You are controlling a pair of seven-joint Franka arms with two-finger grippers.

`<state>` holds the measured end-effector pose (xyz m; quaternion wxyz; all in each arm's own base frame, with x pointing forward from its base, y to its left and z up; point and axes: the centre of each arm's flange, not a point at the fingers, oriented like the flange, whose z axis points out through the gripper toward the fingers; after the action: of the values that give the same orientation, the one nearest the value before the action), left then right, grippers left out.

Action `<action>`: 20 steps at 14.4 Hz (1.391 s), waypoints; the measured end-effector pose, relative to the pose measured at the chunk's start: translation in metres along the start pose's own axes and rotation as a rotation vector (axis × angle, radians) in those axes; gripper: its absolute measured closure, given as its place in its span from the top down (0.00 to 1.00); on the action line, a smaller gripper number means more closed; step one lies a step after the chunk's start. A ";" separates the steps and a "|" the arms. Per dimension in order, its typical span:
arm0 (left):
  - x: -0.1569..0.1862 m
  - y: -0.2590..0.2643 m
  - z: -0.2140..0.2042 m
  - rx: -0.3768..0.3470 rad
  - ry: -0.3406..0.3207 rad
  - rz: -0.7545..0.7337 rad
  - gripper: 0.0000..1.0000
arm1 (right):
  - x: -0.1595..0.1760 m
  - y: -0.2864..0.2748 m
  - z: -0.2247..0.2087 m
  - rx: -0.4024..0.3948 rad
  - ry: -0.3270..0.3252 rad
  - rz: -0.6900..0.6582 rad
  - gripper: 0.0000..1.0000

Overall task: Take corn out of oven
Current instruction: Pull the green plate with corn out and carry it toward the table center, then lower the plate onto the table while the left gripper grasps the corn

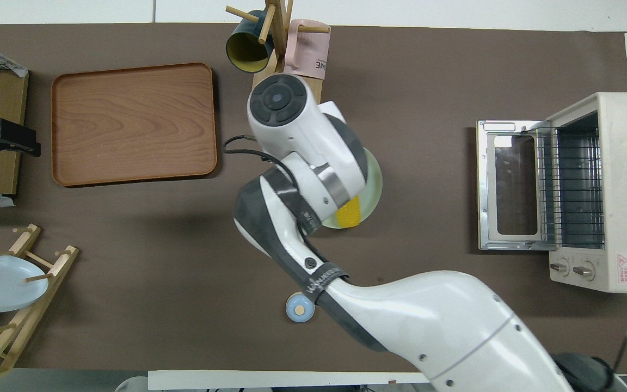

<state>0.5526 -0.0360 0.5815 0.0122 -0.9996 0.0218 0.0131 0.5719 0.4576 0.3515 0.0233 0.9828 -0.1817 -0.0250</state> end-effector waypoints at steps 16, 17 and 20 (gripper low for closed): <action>-0.065 0.372 0.155 -0.163 0.124 -0.286 1.00 | 0.159 0.311 0.048 -0.108 -0.083 -0.219 0.01; -0.074 0.402 0.172 -0.167 0.112 -0.291 1.00 | 0.157 0.318 0.053 -0.115 -0.093 -0.222 0.01; -0.069 0.437 0.220 -0.193 0.114 -0.308 0.99 | 0.150 0.325 0.054 -0.127 -0.091 -0.232 0.01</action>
<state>0.4588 -0.4639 0.3531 -0.0832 -0.9868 -0.1323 -0.0435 0.5934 0.0987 0.3093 0.0741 0.9916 -0.0658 -0.0834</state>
